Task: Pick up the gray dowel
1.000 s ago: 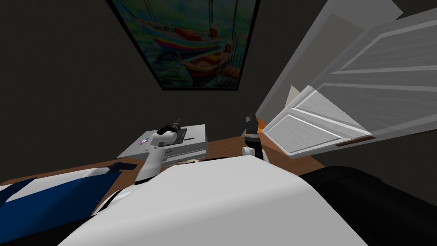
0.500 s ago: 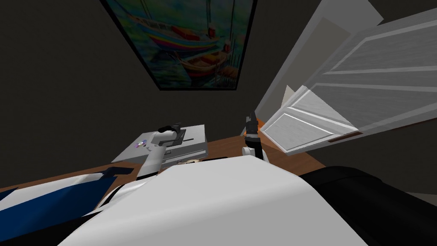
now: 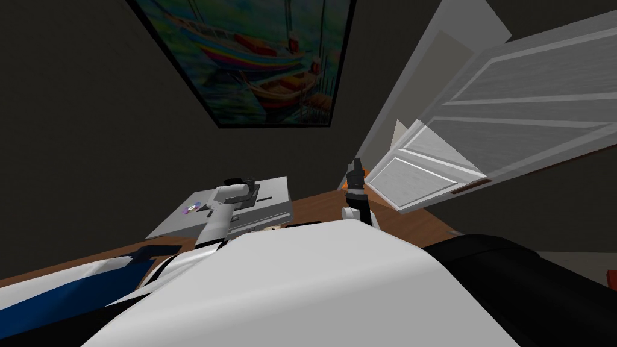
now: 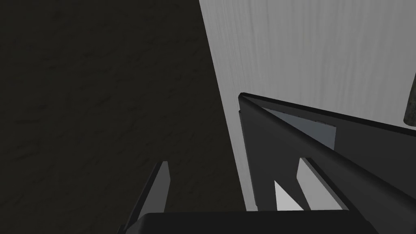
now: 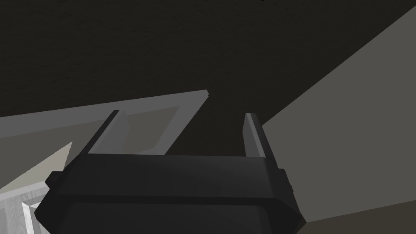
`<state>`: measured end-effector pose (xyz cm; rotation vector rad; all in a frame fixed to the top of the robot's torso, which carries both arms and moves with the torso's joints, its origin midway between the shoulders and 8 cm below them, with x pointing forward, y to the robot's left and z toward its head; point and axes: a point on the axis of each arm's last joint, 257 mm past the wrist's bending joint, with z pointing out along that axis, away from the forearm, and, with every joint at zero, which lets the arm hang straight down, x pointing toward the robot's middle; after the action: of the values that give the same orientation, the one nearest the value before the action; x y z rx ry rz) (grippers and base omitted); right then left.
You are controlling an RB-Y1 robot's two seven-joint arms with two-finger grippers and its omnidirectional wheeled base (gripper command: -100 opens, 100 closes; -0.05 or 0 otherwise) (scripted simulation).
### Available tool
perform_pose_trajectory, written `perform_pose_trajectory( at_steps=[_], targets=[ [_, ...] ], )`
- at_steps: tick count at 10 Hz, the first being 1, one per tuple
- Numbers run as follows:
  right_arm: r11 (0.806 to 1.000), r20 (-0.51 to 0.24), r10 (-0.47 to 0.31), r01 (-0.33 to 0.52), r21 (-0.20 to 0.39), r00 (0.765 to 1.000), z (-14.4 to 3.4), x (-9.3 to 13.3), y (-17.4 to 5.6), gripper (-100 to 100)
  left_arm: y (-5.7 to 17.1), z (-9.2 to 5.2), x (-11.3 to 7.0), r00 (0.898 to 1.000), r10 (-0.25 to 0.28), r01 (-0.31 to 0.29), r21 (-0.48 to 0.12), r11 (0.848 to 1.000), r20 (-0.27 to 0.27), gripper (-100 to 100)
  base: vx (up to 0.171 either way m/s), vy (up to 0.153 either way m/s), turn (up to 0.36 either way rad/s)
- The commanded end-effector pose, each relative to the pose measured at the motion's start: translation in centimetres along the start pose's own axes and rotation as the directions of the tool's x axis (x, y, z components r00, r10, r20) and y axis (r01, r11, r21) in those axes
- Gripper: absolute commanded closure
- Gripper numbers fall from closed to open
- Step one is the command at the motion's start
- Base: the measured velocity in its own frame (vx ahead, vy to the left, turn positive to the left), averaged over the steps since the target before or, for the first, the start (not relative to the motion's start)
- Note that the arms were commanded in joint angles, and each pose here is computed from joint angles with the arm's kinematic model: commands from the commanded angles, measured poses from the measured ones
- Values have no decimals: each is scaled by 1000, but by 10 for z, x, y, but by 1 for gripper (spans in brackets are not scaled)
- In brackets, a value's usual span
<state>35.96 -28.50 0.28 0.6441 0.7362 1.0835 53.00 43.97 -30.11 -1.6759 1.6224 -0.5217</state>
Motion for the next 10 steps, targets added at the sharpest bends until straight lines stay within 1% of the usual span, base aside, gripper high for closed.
perform_pose_trajectory(
  at_steps=[1, 2, 3, 4, 5, 6, 7, 8, 9, 10],
  targets=[
    [1000, 0, 0, 0, 0, 1000, 0, 0, 0, 0, 15, 3, -2, 1000, -17, 17, -60, 998, -4, -100, 0, 24, -74],
    [1000, 0, 0, 0, 0, 1000, 0, 0, 0, 0, 27, 9, -4, 999, -47, 46, -109, 993, -7, -100, 2, 24, -108],
    [1000, 0, 0, 0, 0, 1000, 0, 0, 0, 0, 33, 8, -3, 999, -48, 46, -131, 990, -9, -100, 3, 23, -64],
    [1000, 0, 0, 0, 0, 1000, 0, 0, 0, 0, 47, 12, -3, 997, -79, 75, -182, 980, -11, -100, 1, 24, -130],
    [1000, 0, 0, 0, 0, 1000, 0, 0, 0, 0, 53, 11, -3, 997, -79, 75, -207, 975, -13, -100, 1, 24, -57],
    [1000, 0, 0, 0, 0, 1000, 0, 0, 0, 0, 68, 13, -1, 994, -110, 103, -260, 960, -14, -100, 7, 26, -83],
    [1000, 0, 0, 0, 0, 1000, 0, 0, 0, 0, 72, 12, -1, 994, -111, 102, -276, 956, -15, -100, 6, 21, -70],
    [1000, 0, 0, 0, 0, 1000, 0, 0, 0, 0, 88, 13, 2, 990, -141, 128, -330, 935, -15, -100, 1, 20, -109],
    [1000, 0, 0, 0, 0, 1000, 0, 0, 0, 0, 91, 12, 2, 990, -141, 128, -341, 931, -16, -100, 0, 19, -66],
    [1000, 0, 0, 0, 0, 1000, 0, 0, 0, 0, 107, 12, 6, 985, -171, 151, -399, 905, -15, -100, 3, 21, -96]
  ],
)
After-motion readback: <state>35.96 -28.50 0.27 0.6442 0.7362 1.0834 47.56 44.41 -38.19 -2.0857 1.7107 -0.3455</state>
